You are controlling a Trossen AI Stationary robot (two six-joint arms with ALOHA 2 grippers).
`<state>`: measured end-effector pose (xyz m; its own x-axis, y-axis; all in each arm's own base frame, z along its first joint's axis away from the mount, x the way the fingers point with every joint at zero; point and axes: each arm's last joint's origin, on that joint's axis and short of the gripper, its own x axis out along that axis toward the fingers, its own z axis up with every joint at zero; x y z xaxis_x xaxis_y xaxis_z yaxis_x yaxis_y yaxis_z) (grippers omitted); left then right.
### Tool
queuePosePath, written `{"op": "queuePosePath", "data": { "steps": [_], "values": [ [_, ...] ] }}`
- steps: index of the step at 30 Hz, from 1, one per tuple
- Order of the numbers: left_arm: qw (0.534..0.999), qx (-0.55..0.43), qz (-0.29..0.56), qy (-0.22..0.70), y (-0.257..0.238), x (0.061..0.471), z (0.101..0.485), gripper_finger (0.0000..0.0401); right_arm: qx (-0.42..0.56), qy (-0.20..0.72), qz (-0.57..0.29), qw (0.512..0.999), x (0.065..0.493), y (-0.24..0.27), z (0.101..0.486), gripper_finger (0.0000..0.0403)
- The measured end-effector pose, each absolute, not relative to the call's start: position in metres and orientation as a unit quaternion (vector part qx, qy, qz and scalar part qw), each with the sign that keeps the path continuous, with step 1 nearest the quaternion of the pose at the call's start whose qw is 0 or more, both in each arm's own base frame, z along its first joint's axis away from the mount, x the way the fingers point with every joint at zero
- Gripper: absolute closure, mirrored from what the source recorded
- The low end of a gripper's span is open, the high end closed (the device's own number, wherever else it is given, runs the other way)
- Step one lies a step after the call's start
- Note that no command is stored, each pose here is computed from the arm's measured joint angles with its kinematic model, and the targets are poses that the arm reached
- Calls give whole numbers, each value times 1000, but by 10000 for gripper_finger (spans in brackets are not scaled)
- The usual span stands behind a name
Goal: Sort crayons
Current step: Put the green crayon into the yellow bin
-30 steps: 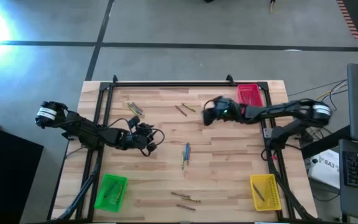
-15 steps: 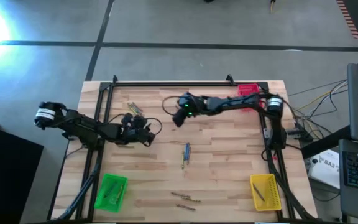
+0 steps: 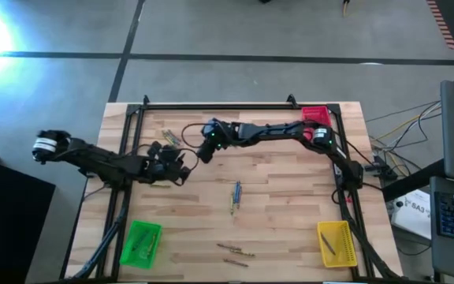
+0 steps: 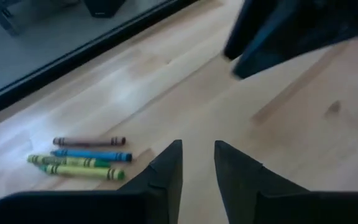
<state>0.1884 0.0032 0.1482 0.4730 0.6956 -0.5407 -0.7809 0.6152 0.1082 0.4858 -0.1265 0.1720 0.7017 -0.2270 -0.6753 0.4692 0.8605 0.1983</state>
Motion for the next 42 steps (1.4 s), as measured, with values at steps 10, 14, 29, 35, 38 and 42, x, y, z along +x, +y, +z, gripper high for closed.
{"op": "queuePosePath", "data": {
  "steps": [10,14,29,35,38,42],
  "values": [
    [871,-132,384,275,2,168,121,362,88,471,-247,842,446,-138,191,280],
    [887,-135,356,263,1,172,120,362,90,487,-260,829,438,-146,185,295],
    [916,-93,302,246,-1,186,124,363,119,539,-266,790,402,-185,151,326],
    [917,-84,300,247,-2,189,119,363,153,548,-215,794,398,-186,146,336],
    [916,-81,301,253,-2,190,117,363,153,550,-213,793,397,-185,144,345],
    [915,-79,301,257,-2,191,114,363,154,554,-212,790,394,-184,140,364]
  ]
}}
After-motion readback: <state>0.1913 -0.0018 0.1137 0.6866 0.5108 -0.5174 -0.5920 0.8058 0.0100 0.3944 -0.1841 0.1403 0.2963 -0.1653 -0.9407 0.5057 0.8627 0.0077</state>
